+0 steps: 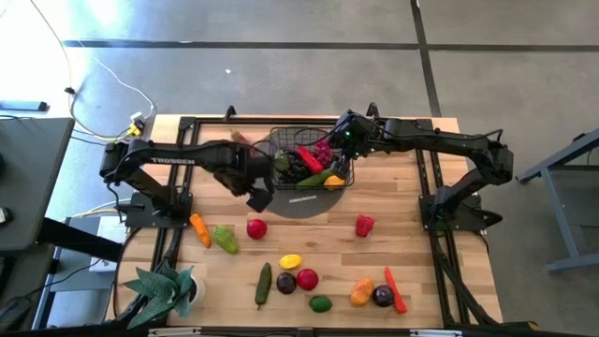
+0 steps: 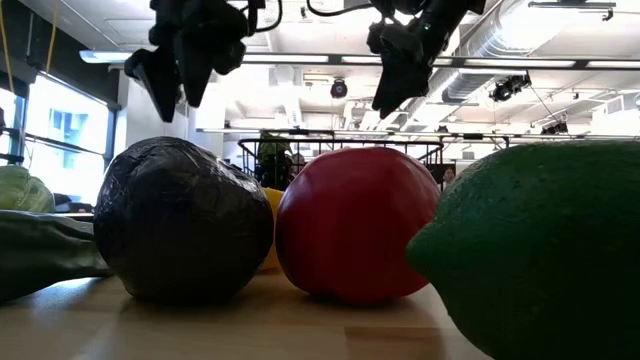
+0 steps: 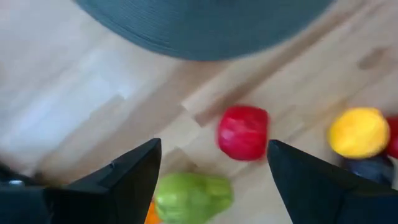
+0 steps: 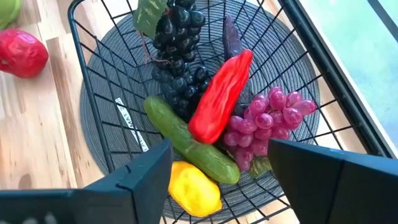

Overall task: Build produce basket
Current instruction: Put the top red tomato into the black mesh basket

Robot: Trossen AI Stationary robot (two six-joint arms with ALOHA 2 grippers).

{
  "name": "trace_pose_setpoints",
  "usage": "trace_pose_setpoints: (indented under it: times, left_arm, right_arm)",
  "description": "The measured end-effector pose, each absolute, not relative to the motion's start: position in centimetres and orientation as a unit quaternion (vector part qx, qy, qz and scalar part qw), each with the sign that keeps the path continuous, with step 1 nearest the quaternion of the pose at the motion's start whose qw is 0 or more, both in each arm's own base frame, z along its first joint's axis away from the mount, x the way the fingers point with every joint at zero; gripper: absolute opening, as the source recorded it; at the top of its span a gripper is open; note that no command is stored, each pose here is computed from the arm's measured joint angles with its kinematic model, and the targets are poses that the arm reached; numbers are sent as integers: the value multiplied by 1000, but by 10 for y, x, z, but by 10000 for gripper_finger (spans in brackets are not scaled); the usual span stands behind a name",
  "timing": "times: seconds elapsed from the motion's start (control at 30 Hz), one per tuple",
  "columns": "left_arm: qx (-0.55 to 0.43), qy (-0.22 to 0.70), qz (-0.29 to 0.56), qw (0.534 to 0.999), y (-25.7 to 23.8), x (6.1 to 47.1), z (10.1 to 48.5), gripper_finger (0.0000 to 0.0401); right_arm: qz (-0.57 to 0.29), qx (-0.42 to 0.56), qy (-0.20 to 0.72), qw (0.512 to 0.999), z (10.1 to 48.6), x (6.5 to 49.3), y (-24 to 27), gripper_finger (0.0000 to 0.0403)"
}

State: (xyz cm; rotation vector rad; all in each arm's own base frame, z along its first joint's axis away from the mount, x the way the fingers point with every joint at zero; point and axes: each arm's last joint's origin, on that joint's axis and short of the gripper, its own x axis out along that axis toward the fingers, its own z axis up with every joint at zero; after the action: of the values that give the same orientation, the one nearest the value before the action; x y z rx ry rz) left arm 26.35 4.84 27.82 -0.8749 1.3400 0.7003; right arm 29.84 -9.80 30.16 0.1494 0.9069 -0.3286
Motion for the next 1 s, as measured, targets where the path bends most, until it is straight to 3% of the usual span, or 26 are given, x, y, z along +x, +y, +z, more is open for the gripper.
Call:
trace_pose_setpoints:
  times: [0.5,1.0]
  left_arm:
    - [-389,578,279,661,-8,287,267,284]
    - [-373,618,306,620,-21,301,214,284]
  right_arm:
    - [-152,59,439,884,301,298,-98,249]
    - [-164,85,435,881,301,298,-98,249]
